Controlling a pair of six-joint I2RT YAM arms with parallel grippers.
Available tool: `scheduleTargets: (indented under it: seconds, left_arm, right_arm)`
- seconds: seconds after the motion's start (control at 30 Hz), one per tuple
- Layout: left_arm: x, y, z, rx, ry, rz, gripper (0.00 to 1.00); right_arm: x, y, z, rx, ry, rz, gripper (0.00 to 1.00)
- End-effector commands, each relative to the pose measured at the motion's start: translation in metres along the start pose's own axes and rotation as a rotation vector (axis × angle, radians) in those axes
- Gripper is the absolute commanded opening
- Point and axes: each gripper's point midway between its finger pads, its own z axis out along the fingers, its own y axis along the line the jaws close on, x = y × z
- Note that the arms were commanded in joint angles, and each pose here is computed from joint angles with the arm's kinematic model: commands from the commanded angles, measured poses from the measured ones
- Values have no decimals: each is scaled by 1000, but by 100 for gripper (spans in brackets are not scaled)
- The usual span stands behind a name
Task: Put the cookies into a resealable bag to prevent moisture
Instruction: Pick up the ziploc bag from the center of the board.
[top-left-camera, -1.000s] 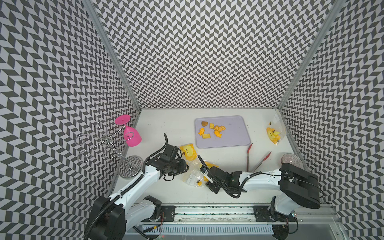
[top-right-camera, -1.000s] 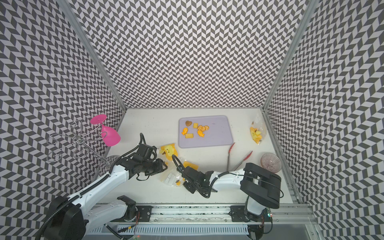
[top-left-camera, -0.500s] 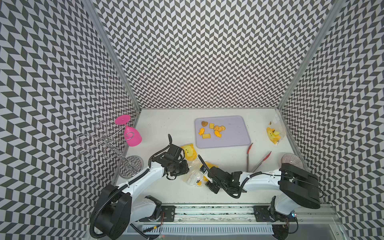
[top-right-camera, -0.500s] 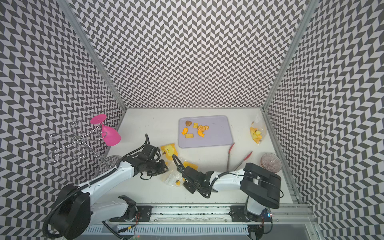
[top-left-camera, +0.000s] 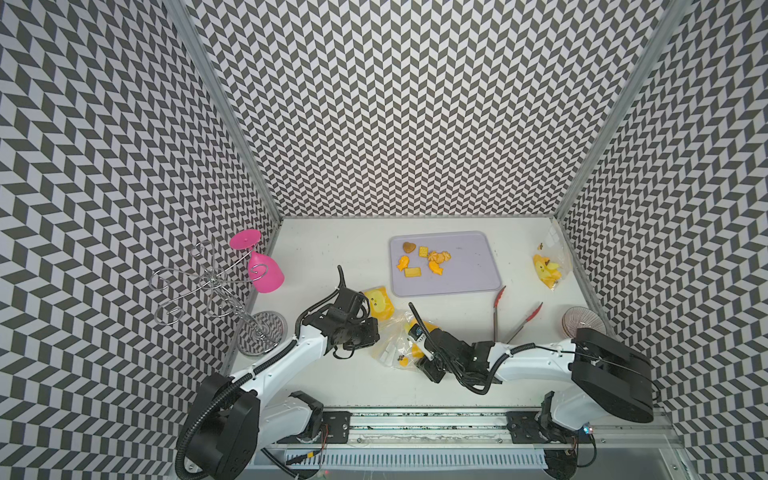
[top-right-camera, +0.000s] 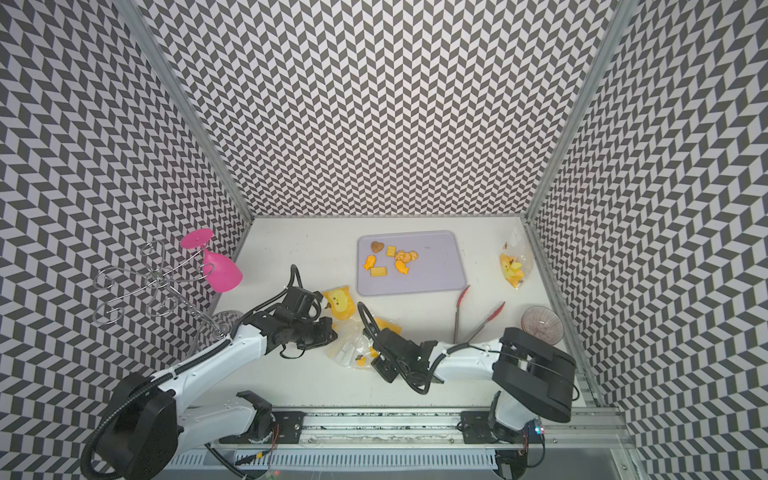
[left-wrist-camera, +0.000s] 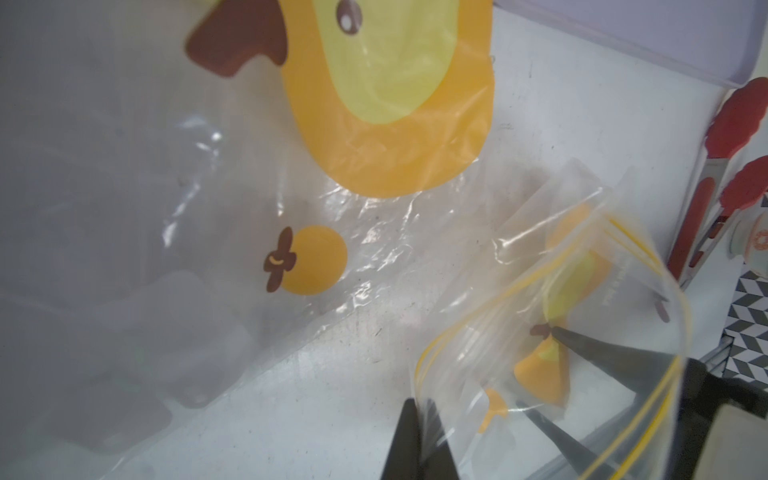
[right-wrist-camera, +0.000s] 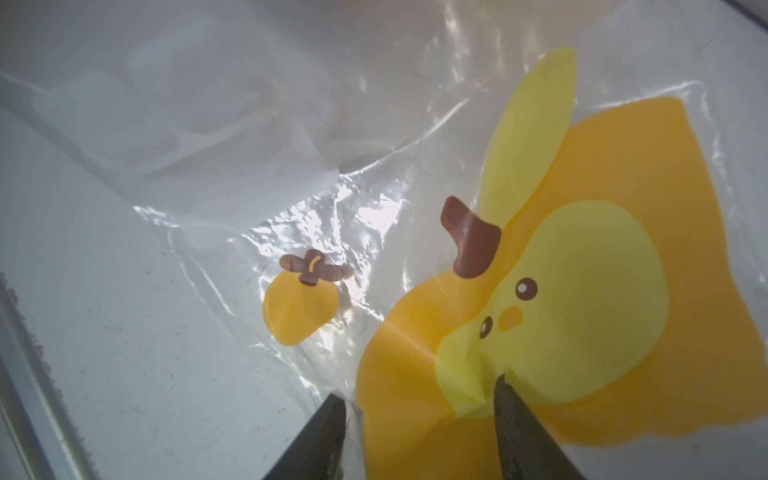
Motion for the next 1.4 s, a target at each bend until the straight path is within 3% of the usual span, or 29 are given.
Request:
scheduleTargets:
  seconds: [0.0, 0.17, 0.47, 0.6, 0.73, 0.9, 1.03, 1.17, 1.23, 1.33, 1.37]
  left_arm:
    - [-9, -18, -6, 73, -43, 38, 0]
    - [-20, -35, -19, 135, -93, 61, 0]
    - [-61, -75, -61, 221, -246, 120, 0]
    - [-108, -78, -97, 149, -383, 116, 0]
    - [-166, -60, -135, 8, -513, 80, 0]
    - [-237, -25, -172, -179, -642, 30, 0]
    - [-285, 12, -192, -479, -709, -25, 0]
    - [-315, 51, -220, -886, -777, -101, 0]
    - [-324, 52, -215, -1001, -780, -78, 0]
    - [-329, 40, -193, -1263, -759, 60, 0]
    - [-330, 38, -174, -1229, -721, 74, 0]
  right_arm:
    - [-21, -2, -11, -11, -92, 45, 68]
    - [-28, -15, -21, 15, -139, 111, 78]
    - [-67, -63, -76, 89, -351, 353, 81]
    - [-99, -85, -127, 147, -546, 439, 98]
    - [-109, -112, -165, 206, -656, 573, 100]
    - [-109, -134, -173, 236, -621, 595, 100]
    - [-84, -171, -157, 377, -453, 732, 100]
    - [-33, -216, -154, 587, -242, 943, 80]
    - [-15, -231, -158, 656, -179, 1005, 82]
    - [12, -245, -165, 750, -131, 1068, 89]
    - [22, -248, -167, 773, -113, 1093, 89]
